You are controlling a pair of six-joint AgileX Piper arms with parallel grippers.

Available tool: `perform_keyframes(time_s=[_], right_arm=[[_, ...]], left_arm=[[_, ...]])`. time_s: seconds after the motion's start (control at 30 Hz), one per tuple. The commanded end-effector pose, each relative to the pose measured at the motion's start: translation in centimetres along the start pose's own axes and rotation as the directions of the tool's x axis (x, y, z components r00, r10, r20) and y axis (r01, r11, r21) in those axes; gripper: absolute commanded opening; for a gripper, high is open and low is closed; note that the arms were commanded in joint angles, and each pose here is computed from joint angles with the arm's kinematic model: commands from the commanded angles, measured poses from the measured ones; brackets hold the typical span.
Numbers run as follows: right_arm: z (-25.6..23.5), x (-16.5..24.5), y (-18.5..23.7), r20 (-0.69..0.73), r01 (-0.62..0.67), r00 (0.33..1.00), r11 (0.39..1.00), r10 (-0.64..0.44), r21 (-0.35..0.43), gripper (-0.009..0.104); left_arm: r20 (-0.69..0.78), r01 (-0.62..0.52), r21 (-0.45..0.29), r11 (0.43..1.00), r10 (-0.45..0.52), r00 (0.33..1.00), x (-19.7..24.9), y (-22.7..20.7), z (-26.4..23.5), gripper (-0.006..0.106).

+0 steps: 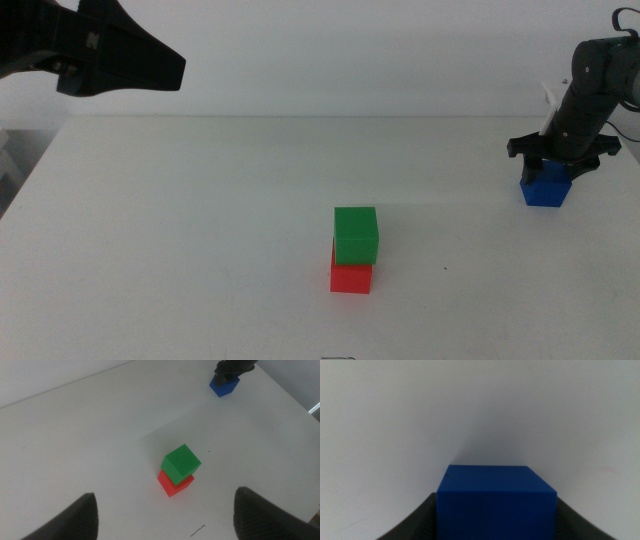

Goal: Stack red cubes first, then green, then blue cubes in a specific spot.

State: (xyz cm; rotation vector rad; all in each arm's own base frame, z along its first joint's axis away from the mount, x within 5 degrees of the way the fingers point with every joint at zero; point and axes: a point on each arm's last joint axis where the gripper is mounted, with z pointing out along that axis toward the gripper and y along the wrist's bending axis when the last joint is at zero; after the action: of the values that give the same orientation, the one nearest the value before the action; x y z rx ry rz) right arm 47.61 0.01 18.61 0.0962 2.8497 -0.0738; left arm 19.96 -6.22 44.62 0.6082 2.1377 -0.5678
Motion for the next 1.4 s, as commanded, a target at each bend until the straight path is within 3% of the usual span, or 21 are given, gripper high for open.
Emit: perform_keyframes(time_s=[0.0,0.17,0.37,0.73,0.83,0.97,1.37], right_arm=[[-3.8,-1.2,-0.7,0.118,-0.006,0.993,1.0,0.006,0.001,-0.001],[-4.6,-0.7,-0.5,0.069,-0.012,0.998,1.0,0.013,-0.01,-0.001],[-9.3,0.4,-0.1,0.119,-0.008,0.993,1.0,0.01,-0.023,-0.001],[-17.9,7.8,2.1,0.164,0.001,0.986,0.997,0.012,-0.08,-0.001],[-19.6,9.6,2.8,0.109,-0.019,0.994,0.999,0.023,-0.042,-0.001],[-21.3,11.6,5.2,0.086,-0.043,0.995,0.999,0.041,0.032,-0.001],[-22.1,13.3,13.4,0.082,-0.055,0.995,0.995,0.061,-0.079,-0.001]], left_arm=[[0.096,-0.004,0.012,1.0,0.002,0.995,-1.0,-0.8,-1.1,0.091],[0.096,-0.004,0.012,1.0,0.002,0.995,-1.0,-0.8,-1.1,0.091],[0.095,-0.004,0.013,1.0,0.002,0.995,-0.9,-0.8,-1.1,0.091],[0.095,-0.004,0.013,1.0,0.002,0.995,-0.9,-0.8,-1.1,0.091],[0.095,-0.004,0.013,1.0,0.002,0.995,-0.9,-0.8,-1.1,0.091],[0.095,-0.004,0.013,1.0,0.002,0.995,-0.9,-0.8,-1.1,0.091],[0.095,-0.004,0.013,1.0,0.002,0.995,-0.9,-0.8,-1.1,0.091]])
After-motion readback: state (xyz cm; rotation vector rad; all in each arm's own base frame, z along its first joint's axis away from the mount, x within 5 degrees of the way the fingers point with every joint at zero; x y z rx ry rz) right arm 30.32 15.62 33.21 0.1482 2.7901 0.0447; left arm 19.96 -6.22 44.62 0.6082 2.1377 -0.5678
